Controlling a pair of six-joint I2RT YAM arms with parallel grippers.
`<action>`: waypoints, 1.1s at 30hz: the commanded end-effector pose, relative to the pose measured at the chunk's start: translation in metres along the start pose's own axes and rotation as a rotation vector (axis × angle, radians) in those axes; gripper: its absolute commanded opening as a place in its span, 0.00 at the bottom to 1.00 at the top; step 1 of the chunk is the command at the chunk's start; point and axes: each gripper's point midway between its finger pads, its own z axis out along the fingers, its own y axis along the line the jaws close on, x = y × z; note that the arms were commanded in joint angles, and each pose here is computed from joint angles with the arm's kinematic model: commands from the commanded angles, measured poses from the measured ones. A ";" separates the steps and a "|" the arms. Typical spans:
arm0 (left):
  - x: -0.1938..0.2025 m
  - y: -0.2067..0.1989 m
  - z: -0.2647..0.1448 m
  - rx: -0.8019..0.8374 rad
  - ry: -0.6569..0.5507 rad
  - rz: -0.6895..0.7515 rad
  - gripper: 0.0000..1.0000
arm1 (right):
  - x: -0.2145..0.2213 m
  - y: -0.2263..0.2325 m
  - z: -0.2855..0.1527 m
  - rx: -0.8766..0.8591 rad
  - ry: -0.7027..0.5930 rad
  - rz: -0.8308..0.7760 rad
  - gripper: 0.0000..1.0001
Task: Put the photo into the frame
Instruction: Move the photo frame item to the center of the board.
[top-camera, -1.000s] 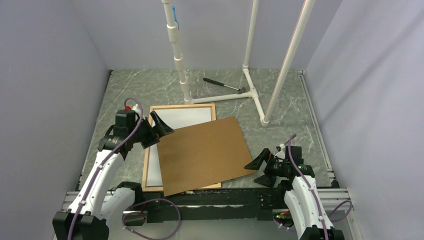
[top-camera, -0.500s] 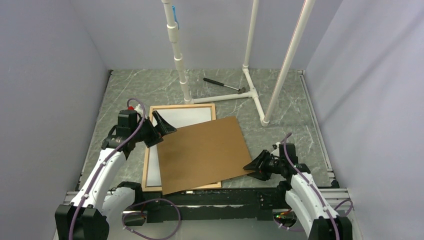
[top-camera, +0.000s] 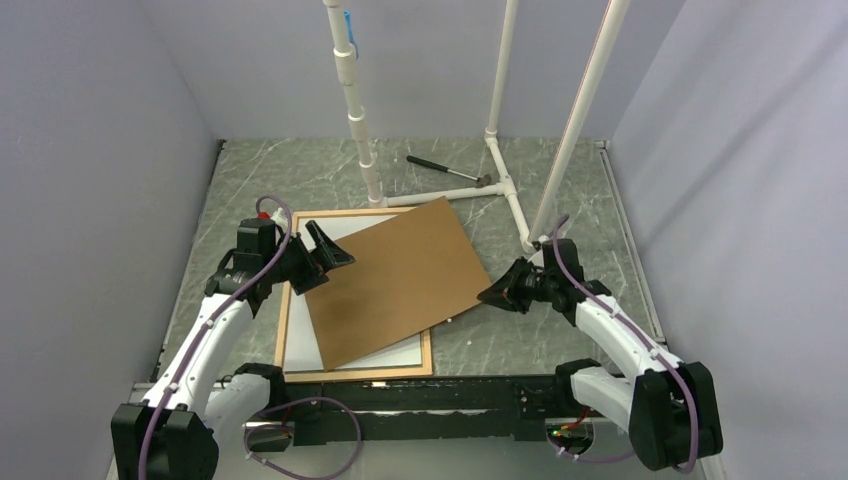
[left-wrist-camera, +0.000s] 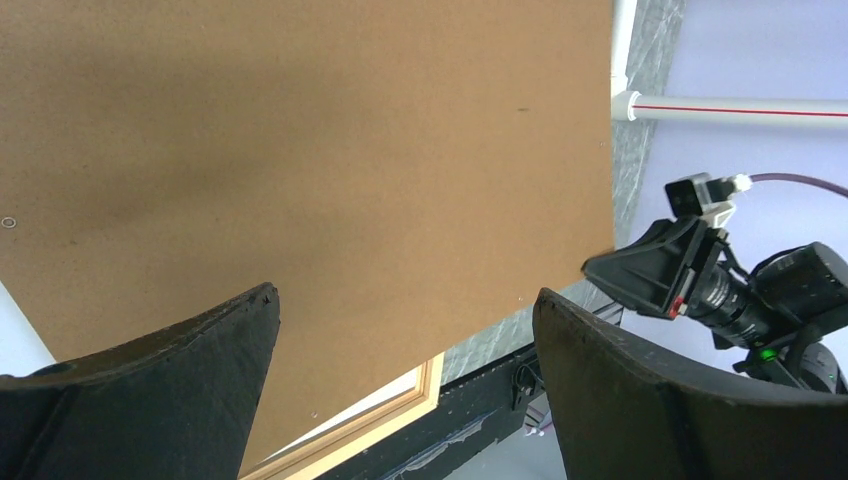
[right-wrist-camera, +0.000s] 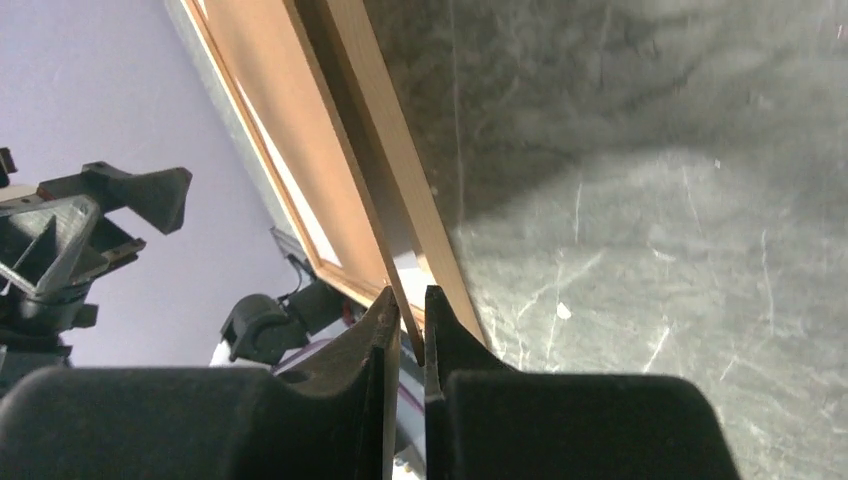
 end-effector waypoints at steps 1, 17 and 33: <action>-0.003 -0.007 -0.001 0.030 -0.008 0.030 0.99 | -0.048 0.002 0.001 0.109 -0.187 -0.126 0.09; 0.000 -0.007 -0.001 0.037 0.006 0.026 0.99 | -0.081 0.009 -0.030 0.238 -0.352 -0.254 1.00; -0.001 -0.012 -0.004 0.063 -0.019 0.023 0.99 | 0.030 0.013 0.040 -0.068 -0.081 -0.086 0.83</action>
